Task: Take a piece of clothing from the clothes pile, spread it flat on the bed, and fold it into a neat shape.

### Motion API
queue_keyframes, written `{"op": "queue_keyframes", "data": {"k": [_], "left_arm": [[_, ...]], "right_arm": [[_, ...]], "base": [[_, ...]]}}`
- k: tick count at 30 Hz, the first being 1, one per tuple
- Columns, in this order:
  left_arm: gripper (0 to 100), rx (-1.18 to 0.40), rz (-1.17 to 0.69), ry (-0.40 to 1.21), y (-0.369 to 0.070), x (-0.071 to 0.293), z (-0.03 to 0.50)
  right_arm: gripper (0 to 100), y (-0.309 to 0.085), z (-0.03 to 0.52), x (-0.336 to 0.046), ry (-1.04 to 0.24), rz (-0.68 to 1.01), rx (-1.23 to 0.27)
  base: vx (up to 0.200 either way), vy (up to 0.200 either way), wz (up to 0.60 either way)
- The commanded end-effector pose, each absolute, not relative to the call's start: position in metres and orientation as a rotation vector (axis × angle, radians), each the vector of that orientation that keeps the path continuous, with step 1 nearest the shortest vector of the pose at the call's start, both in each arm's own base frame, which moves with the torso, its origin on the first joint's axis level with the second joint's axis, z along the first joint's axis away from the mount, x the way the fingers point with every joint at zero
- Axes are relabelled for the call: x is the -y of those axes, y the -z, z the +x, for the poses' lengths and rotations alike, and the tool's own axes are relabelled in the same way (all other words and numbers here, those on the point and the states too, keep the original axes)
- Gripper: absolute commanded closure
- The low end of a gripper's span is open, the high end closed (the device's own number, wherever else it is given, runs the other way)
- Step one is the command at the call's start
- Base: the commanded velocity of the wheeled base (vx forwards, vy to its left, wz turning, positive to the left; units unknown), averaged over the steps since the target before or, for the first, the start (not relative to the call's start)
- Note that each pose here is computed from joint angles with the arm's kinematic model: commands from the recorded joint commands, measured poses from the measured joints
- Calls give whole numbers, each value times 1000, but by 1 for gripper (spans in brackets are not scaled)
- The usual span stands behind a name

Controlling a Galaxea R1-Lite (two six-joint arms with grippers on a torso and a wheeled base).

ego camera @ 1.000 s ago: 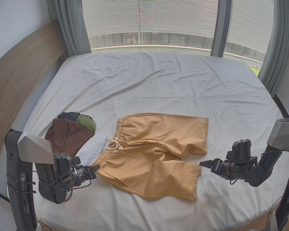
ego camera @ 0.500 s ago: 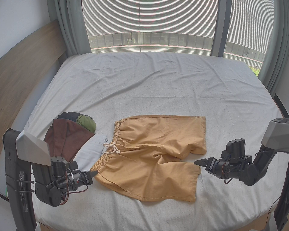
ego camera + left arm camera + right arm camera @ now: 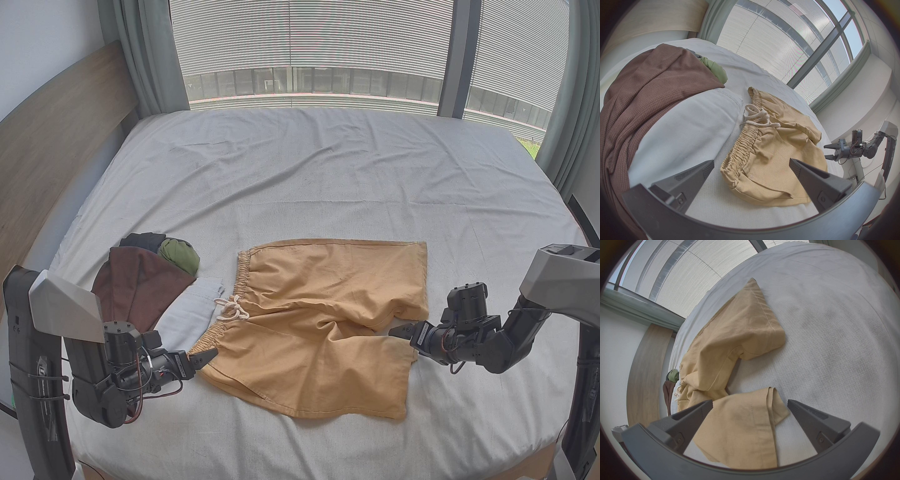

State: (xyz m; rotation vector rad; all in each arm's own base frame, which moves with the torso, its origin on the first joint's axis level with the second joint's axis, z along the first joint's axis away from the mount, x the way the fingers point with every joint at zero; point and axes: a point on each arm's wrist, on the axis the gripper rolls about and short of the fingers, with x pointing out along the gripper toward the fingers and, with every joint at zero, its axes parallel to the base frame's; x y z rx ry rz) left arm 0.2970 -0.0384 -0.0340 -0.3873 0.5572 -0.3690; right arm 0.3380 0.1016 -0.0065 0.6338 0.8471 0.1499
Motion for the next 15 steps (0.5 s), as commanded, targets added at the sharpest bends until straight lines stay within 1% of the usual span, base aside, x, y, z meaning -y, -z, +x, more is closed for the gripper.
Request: {"op": "queue_keyframes", "data": {"k": [1, 11, 12, 15], "left_arm": [[0, -553, -386, 374, 32, 40, 297], [0, -555, -385, 378, 32, 41, 296], [0, -555, -383, 379, 32, 41, 296], [0, -556, -383, 378, 33, 41, 296]], "right_arm": [[0, 8, 349, -105, -141, 656, -849], [0, 11, 351, -108, -137, 665, -858], [100, 11, 351, -108, -137, 665, -858], [100, 11, 350, -108, -136, 664, -861]], "base": [[0, 0, 0], [0, 0, 0], [0, 0, 0], [0, 0, 0]]}}
